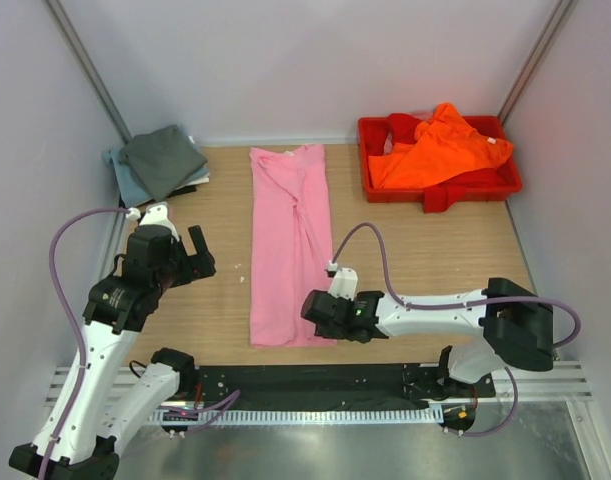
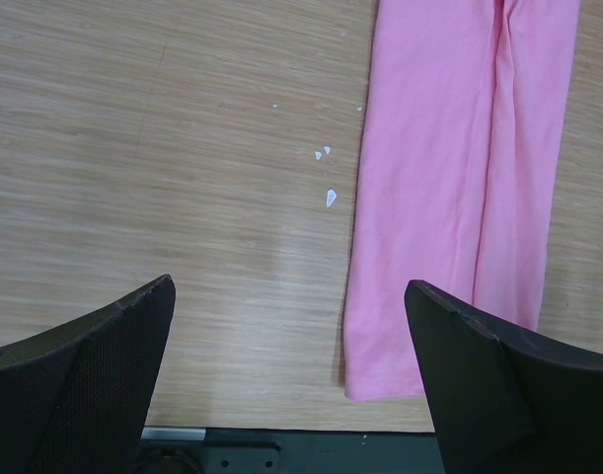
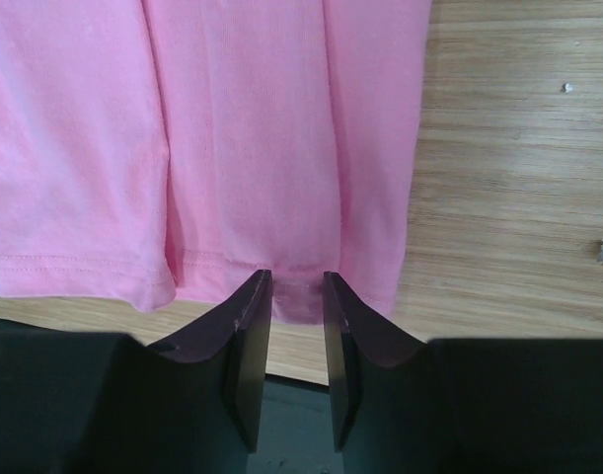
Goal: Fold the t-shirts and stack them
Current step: Fold the tshirt
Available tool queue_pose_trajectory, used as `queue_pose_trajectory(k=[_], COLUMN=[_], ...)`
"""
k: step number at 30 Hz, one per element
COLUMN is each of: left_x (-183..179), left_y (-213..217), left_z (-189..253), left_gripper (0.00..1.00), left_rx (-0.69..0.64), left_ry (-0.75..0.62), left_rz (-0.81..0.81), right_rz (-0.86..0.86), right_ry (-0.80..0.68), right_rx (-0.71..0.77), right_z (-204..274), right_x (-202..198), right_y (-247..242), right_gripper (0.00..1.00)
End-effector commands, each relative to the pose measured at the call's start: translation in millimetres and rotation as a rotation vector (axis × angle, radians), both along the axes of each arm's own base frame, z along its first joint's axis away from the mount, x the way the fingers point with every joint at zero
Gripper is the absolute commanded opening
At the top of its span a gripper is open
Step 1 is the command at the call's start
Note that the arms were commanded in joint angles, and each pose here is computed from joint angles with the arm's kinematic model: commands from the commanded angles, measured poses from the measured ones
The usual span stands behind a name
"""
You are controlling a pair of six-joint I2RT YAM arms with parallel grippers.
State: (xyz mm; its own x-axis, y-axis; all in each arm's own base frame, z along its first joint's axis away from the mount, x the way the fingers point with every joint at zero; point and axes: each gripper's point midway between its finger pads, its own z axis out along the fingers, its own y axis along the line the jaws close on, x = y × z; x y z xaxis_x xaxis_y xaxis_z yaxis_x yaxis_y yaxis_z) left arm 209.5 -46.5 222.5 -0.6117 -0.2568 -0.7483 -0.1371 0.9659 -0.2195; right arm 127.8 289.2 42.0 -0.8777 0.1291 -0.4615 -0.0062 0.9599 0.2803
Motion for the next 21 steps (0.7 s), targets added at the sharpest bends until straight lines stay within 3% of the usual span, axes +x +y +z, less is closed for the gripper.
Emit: queue_pose_trajectory(k=[1, 4, 12, 21], left_x=[5, 6, 5, 5], left_y=[1, 1, 1, 2], left_z=[8, 7, 6, 7], left_gripper=[1.0, 1.0, 1.0, 1.0], left_rx=[-0.009, -0.007, -0.006, -0.006], left_ry=[-0.042, -0.04, -0.034, -0.039], left_rz=[0.019, 0.021, 0.023, 0.026], right_rz=[-0.007, -0.006, 0.023, 0.138], right_ry=[-0.011, -0.001, -0.01, -0.016], right_rx=[0.017, 0.023, 0.048, -0.011], right_z=[-3, -5, 2, 9], right_x=[1, 0, 0, -3], right_y=[5, 6, 18, 60], right_gripper=[0.33, 0.28, 0.03, 0.01])
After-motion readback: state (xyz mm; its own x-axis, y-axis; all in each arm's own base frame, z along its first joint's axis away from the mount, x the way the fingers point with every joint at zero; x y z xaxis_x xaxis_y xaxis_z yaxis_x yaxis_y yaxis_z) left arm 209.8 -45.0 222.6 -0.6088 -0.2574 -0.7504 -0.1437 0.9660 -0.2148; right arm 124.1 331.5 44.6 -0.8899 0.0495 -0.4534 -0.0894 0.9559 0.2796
